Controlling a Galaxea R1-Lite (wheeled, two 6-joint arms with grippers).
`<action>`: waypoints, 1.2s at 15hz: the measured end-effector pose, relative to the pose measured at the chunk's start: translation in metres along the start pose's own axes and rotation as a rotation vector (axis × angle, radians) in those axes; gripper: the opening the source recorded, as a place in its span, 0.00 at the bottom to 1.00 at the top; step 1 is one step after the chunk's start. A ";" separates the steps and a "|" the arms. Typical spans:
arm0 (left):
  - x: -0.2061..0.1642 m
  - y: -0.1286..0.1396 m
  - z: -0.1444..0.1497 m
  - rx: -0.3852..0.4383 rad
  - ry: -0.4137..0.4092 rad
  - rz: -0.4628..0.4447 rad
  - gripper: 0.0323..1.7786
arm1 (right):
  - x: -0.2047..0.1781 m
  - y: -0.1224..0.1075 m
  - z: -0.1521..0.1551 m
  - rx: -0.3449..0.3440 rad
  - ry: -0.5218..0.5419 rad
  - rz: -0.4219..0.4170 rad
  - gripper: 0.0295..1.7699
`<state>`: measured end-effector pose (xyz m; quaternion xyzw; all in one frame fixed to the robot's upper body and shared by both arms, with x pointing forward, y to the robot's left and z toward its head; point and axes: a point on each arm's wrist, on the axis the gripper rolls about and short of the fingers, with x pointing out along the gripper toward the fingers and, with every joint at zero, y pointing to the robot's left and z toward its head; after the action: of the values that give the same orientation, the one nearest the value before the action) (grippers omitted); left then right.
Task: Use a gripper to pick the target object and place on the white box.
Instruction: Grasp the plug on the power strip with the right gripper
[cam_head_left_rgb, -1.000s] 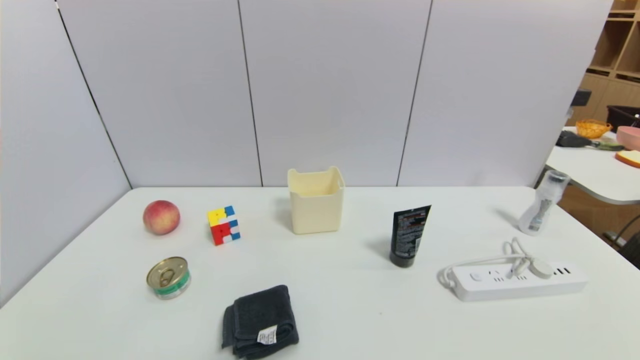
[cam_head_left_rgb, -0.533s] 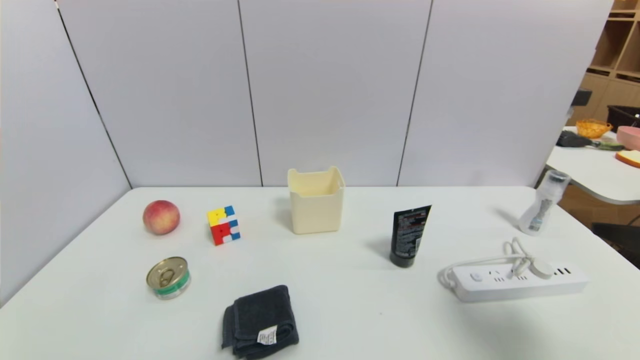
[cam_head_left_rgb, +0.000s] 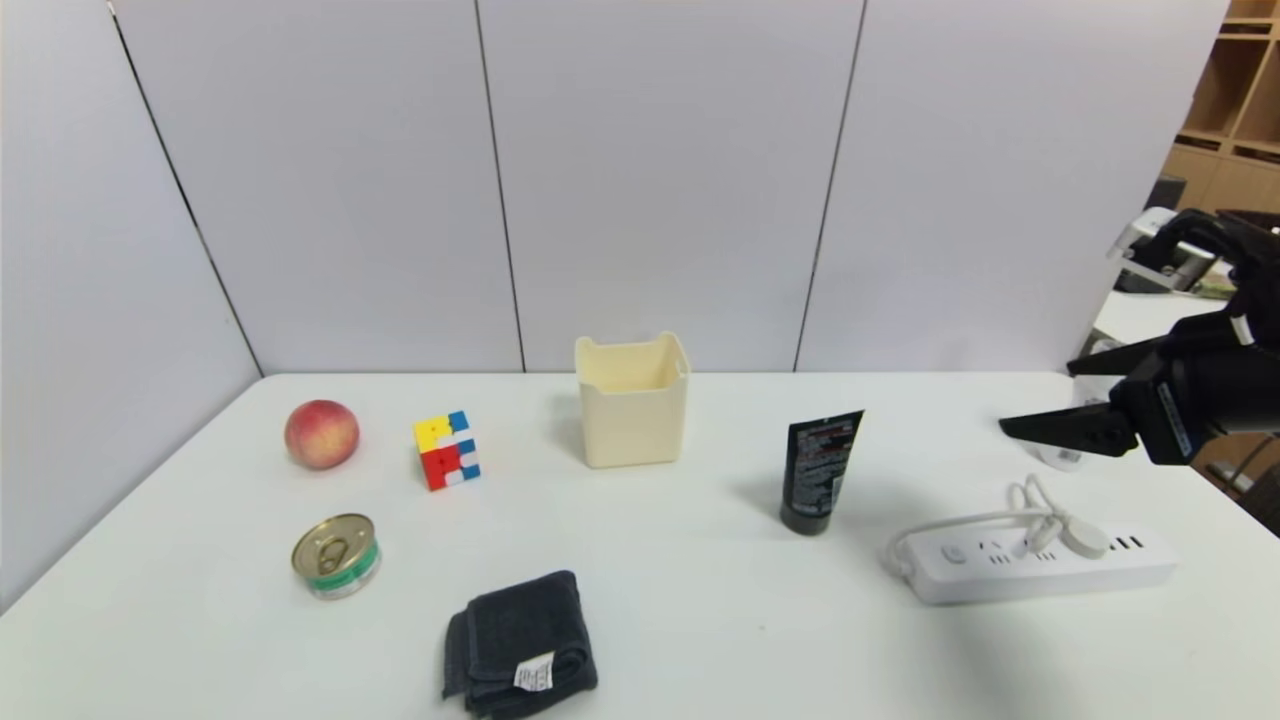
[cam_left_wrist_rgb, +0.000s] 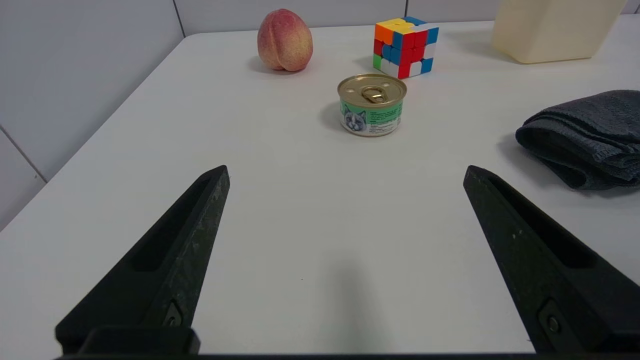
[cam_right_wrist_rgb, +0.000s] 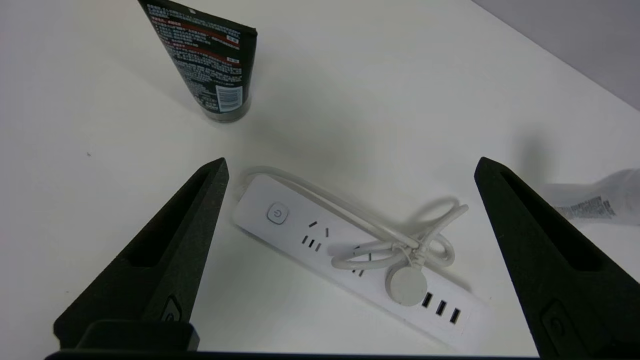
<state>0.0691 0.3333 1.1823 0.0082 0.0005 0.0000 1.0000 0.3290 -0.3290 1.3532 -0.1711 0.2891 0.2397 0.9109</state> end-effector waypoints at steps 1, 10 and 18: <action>0.000 0.000 0.000 0.000 0.000 0.000 0.95 | 0.008 -0.004 0.001 -0.033 0.012 0.017 0.96; 0.000 0.000 0.000 0.000 0.000 0.000 0.95 | 0.036 -0.067 -0.049 -0.254 0.099 0.206 0.96; 0.000 0.000 0.000 0.000 0.000 0.000 0.95 | 0.058 -0.075 -0.069 -0.428 0.072 0.419 0.96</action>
<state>0.0691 0.3333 1.1823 0.0084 0.0005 -0.0002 1.0000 0.3799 -0.4028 1.2777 -0.3043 0.2930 0.4719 0.7738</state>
